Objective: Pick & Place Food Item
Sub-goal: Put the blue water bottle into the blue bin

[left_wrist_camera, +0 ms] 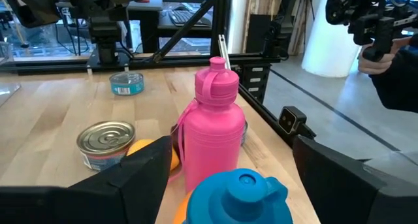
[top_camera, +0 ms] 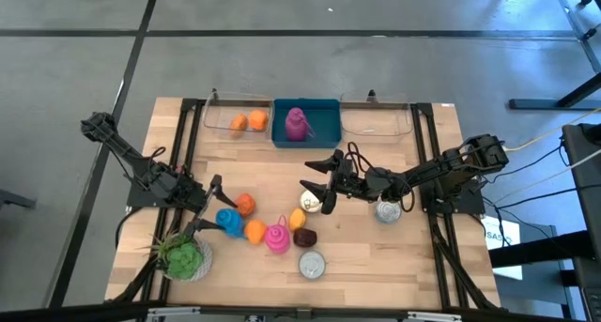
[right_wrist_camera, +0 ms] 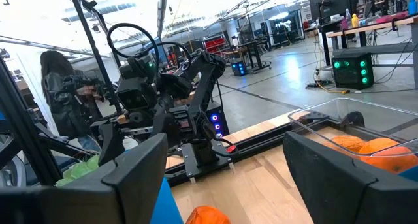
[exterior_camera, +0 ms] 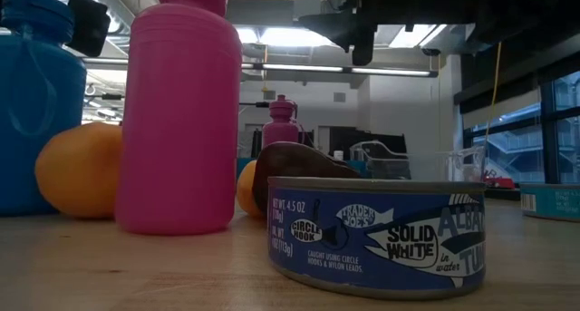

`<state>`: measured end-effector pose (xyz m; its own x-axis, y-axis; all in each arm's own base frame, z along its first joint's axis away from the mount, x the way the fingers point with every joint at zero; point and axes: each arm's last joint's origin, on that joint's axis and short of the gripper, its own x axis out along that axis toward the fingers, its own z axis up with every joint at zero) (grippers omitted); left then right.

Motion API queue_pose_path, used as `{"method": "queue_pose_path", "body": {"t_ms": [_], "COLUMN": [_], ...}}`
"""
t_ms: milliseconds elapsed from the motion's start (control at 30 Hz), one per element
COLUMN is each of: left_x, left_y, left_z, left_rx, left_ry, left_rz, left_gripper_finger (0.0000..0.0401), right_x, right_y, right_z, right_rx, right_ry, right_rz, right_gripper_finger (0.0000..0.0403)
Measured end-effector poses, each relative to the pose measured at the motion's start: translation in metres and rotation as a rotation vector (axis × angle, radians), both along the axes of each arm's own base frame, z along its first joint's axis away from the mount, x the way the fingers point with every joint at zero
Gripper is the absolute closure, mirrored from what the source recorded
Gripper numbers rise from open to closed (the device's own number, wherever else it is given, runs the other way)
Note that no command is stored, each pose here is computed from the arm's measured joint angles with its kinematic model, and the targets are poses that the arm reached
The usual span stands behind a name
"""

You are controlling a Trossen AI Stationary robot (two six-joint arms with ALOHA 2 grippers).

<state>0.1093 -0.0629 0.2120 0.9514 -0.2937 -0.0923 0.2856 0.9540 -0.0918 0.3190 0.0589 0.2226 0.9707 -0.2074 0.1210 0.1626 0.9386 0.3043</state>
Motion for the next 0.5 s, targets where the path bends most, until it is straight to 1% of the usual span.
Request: {"method": "queue_pose_path", "body": {"t_ms": [500], "left_x": [0.0], "left_y": [0.0], "left_z": [0.0], "left_rx": [0.0], "left_ry": [0.0], "left_rz": [-0.001], "left_gripper_finger": [0.0165], "right_x": [0.0], "right_y": [0.0], "right_z": [0.0], "right_rx": [0.0], "right_ry": [0.0], "right_rz": [0.0], "right_gripper_finger": [0.0097]}}
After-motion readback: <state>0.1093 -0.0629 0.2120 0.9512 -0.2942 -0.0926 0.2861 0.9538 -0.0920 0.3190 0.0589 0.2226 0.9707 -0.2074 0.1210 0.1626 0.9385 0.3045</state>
